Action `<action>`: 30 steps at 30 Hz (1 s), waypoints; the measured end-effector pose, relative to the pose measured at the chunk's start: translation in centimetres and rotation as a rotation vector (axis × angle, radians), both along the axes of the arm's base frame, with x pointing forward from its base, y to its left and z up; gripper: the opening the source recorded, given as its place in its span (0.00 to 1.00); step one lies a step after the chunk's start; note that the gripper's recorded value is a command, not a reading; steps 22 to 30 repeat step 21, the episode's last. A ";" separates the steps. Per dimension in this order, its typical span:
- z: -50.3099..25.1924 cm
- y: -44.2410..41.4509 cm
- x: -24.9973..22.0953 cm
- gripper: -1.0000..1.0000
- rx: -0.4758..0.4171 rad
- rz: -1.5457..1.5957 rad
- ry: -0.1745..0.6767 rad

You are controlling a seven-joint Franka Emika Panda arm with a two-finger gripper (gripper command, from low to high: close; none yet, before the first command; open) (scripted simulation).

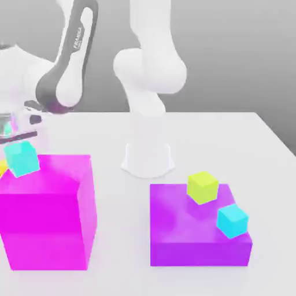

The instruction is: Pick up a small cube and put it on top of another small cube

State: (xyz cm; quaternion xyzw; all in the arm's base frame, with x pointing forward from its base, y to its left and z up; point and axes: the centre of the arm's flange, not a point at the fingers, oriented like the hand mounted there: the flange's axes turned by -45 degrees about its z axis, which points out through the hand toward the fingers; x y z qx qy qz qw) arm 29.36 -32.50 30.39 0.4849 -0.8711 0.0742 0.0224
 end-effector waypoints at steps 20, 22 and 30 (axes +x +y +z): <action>9.6 6.2 5.2 1.00 0.143 0.352 0.056; 9.6 6.2 5.2 1.00 0.143 0.352 0.056; 9.6 6.2 5.2 1.00 0.143 0.352 0.056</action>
